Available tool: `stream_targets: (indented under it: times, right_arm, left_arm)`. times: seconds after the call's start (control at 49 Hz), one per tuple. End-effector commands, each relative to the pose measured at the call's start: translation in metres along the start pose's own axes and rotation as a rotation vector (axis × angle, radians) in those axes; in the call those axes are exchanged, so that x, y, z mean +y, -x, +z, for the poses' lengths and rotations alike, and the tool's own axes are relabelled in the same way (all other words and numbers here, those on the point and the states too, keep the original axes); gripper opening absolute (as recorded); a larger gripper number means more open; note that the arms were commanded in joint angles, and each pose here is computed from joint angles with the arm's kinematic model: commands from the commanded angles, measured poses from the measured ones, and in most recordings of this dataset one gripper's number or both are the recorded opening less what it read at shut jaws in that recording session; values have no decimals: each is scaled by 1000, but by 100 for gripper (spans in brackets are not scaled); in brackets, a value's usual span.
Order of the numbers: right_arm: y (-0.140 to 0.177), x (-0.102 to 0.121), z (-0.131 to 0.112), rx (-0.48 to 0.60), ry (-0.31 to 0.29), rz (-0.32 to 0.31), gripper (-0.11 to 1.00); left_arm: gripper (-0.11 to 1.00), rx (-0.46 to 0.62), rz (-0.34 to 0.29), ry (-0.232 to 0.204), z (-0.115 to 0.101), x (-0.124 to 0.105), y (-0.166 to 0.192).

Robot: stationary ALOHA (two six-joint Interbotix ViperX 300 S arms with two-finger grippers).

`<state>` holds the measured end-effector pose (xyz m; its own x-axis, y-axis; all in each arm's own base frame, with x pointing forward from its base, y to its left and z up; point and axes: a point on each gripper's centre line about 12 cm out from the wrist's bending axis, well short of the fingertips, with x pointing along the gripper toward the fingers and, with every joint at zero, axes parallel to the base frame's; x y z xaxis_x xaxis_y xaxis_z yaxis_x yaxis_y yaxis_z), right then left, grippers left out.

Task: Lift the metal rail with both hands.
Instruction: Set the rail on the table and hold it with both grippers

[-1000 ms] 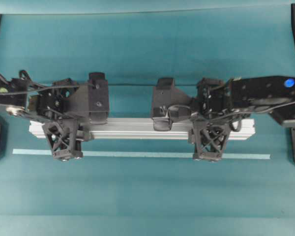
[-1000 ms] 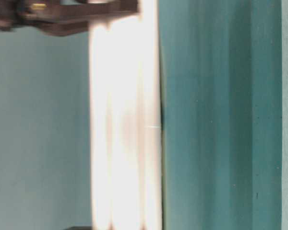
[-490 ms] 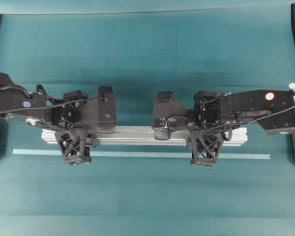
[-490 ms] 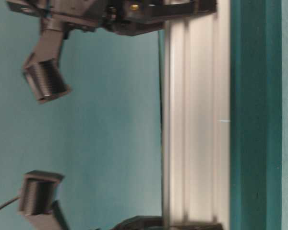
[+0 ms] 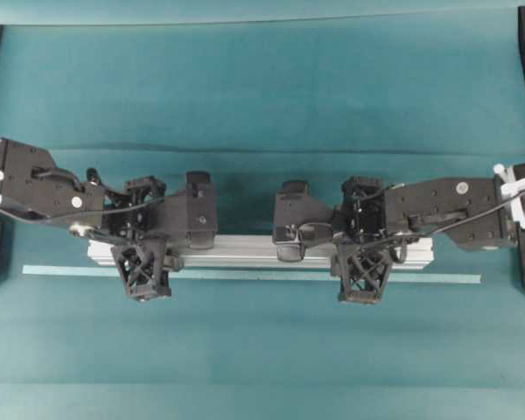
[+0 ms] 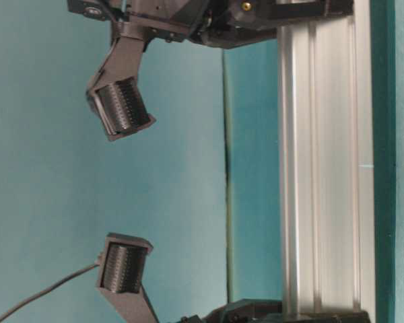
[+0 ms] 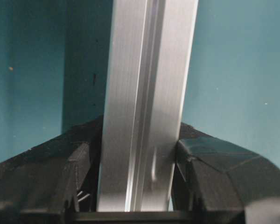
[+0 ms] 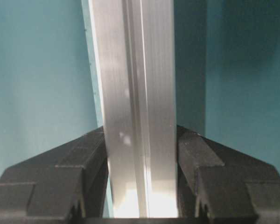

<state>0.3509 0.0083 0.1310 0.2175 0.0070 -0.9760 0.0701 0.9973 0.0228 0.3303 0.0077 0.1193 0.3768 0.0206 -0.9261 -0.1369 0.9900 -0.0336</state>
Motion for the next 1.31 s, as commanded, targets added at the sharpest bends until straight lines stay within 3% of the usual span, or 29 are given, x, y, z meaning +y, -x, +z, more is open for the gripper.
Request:
stream_targets:
  times: [0.0,0.919,1.286]
  right_arm:
    - [-1,9,3,-23,6,13,39]
    - [-16,9,-5,12,5,12,39]
    - [-21,6,-15,32,-1,8,39]
  left_arm:
    - [36,-11,1,74,0,4,1]
    - [36,-47,-9,66,0,2,-12]
    - [36,-94,-23,43,5,-4,-13]
